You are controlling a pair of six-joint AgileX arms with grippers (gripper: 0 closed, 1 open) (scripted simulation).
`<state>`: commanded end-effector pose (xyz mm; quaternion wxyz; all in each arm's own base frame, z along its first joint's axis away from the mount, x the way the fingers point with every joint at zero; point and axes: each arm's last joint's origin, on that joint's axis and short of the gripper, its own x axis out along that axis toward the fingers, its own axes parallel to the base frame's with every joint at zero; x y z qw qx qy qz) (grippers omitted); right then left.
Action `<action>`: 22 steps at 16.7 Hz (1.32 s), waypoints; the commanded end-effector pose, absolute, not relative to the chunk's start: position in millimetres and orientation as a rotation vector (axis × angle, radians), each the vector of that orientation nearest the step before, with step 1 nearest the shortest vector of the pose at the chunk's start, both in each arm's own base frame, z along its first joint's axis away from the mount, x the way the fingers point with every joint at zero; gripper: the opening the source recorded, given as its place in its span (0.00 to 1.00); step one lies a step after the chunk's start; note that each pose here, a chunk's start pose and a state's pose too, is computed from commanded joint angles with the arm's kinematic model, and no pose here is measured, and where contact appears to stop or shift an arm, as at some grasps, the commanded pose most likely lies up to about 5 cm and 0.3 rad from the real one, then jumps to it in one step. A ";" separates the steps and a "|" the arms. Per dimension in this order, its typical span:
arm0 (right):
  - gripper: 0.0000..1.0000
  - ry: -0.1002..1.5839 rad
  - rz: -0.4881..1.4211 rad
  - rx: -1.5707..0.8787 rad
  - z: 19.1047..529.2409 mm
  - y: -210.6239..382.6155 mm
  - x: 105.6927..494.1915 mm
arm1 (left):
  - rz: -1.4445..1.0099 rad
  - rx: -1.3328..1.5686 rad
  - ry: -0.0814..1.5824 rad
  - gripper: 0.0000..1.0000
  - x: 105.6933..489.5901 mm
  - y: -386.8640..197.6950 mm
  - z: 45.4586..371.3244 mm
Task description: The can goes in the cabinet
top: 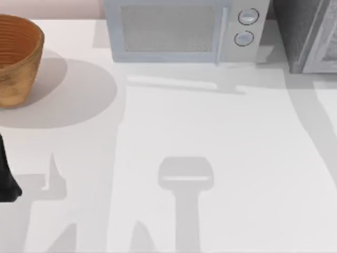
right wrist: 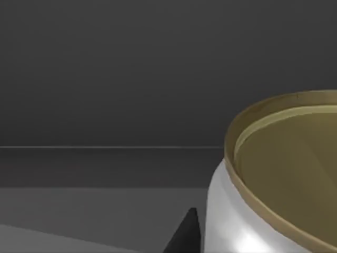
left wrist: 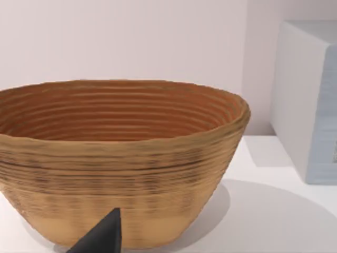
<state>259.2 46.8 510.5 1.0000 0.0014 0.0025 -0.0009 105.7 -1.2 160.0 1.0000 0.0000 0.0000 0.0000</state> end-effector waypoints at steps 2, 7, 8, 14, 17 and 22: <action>0.00 0.022 -0.001 -0.001 512.1 48.5 272.6 | 0.000 0.000 0.000 1.00 105.7 -1.2 160.0; 0.00 0.040 -0.003 -0.005 527.7 51.9 326.7 | 0.000 0.000 0.000 1.00 105.7 -1.2 160.0; 0.00 0.032 -0.003 -0.004 532.0 51.8 337.5 | 0.000 0.000 0.000 1.00 105.7 -1.2 160.0; 0.00 -0.008 -0.003 0.004 538.3 47.2 388.8 | 0.000 0.000 0.000 1.00 105.7 -1.2 160.0; 0.00 -0.002 -0.002 0.004 531.5 45.1 403.6 | 0.000 0.000 0.000 1.00 105.7 -1.2 160.0; 0.00 0.000 -0.002 0.004 530.1 44.8 405.8 | 0.000 0.000 0.000 1.00 105.7 -1.2 160.0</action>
